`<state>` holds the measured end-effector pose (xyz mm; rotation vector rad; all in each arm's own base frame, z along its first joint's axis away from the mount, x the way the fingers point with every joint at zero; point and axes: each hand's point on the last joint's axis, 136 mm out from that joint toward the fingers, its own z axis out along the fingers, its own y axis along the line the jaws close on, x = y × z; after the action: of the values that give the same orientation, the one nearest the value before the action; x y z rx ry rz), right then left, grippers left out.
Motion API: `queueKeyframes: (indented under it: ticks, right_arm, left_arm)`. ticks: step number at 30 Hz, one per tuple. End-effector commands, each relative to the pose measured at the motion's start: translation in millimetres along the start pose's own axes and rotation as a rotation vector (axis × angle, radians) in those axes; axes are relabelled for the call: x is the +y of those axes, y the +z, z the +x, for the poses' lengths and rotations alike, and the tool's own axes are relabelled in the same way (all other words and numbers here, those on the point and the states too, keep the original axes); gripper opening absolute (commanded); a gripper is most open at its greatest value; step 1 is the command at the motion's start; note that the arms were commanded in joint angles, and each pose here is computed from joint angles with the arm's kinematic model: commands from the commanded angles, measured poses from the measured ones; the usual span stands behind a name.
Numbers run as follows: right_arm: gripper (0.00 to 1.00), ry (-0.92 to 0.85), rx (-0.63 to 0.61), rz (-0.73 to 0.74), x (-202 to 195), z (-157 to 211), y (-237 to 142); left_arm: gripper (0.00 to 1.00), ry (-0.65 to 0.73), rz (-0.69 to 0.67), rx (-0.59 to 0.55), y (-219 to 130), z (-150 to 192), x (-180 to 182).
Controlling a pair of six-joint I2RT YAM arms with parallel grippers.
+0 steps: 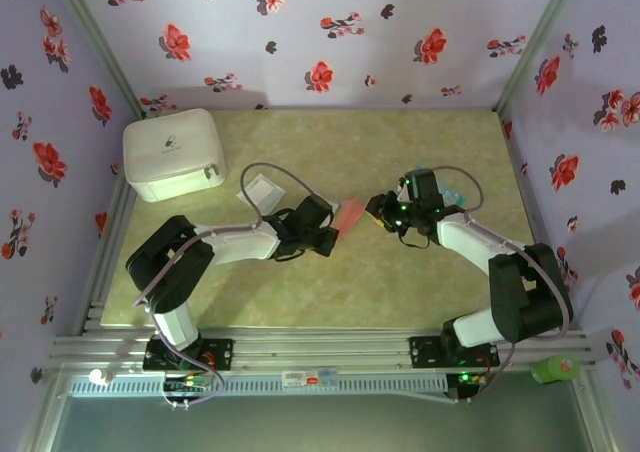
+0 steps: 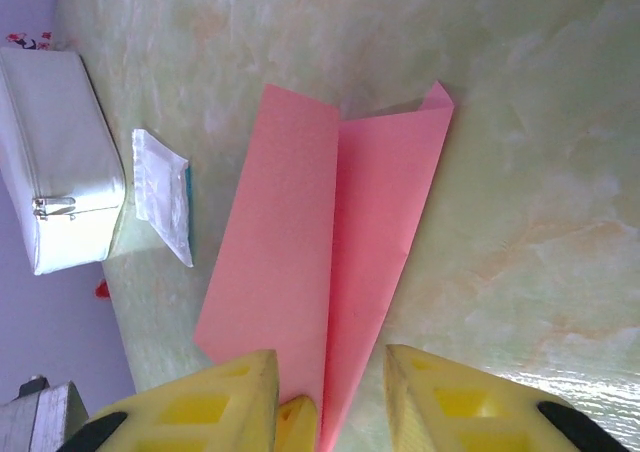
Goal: Fold a paper plane with a square sheet of paper (pick it up from the middle)
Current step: Fold the wing for the fifth time at the center of the table.
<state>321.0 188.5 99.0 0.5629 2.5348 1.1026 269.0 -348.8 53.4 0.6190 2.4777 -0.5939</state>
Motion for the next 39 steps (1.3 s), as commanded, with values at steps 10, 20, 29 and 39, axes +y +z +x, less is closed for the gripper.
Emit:
queueKeyframes:
  ticks: [10, 20, 29, 39]
  right_arm:
    - [0.33, -0.010, -0.021, 0.009, -7.0, 1.1, -8.7]
    - [0.33, 0.004, -0.005, -0.005, -12.1, 7.2, -5.2]
    - [0.33, 0.007, 0.010, -0.015, -14.1, 10.8, -2.6]
    - [0.32, 0.011, 0.043, -0.042, -14.4, 15.2, 5.0]
  left_arm:
    - [0.00, -0.109, 0.172, 0.046, 16.9, 6.9, -16.6]
    - [0.01, -0.166, 0.257, 0.084, 28.9, 13.9, -20.7]
    - [0.01, -0.228, 0.328, 0.088, 36.1, 16.3, -21.8]
    - [0.02, -0.299, 0.397, 0.090, 42.5, 18.6, -21.4]
